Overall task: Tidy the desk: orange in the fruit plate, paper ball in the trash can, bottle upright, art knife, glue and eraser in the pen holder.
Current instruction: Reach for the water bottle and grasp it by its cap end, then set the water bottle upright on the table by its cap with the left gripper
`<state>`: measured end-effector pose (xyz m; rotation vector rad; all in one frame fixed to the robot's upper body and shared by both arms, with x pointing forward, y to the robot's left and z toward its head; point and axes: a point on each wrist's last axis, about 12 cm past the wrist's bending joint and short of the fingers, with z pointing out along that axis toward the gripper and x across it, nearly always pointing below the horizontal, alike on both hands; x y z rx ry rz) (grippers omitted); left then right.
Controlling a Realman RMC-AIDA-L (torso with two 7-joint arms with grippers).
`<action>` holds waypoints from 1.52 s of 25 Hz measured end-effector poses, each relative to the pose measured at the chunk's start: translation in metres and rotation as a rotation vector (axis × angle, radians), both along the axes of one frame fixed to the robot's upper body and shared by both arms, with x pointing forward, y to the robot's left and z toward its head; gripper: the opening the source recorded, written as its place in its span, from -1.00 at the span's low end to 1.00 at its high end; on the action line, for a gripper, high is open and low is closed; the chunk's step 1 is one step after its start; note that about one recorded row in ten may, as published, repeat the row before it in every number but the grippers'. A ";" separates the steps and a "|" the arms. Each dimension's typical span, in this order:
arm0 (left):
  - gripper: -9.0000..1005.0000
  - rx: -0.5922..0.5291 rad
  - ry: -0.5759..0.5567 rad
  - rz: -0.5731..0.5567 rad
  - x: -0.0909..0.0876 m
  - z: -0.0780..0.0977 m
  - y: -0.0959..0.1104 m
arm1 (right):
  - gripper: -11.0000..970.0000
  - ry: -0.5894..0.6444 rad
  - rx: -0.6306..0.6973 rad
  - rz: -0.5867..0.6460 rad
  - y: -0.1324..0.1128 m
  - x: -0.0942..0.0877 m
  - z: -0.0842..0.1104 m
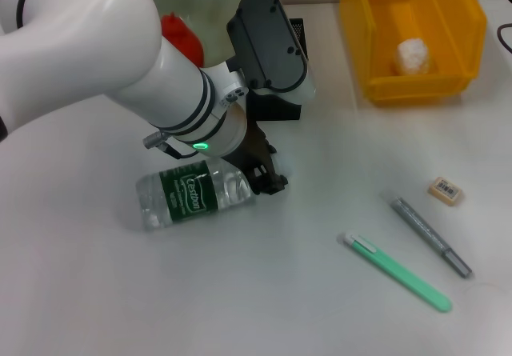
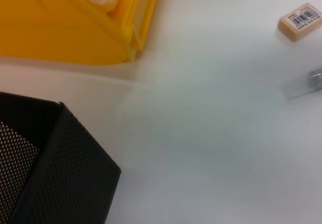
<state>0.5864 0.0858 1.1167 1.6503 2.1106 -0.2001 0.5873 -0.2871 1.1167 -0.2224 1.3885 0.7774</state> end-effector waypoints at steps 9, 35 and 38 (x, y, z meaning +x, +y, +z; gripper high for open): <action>-0.10 -0.076 -0.012 0.018 0.002 0.004 0.008 | 0.70 -0.001 0.007 -0.011 -0.002 0.000 0.000; -0.09 -0.807 -0.276 0.289 -0.017 0.005 0.156 | 0.70 -0.013 0.007 0.016 0.009 0.009 0.007; -0.09 -0.810 -0.273 0.298 -0.017 0.001 0.159 | 0.70 -0.013 0.007 0.016 0.009 0.010 0.007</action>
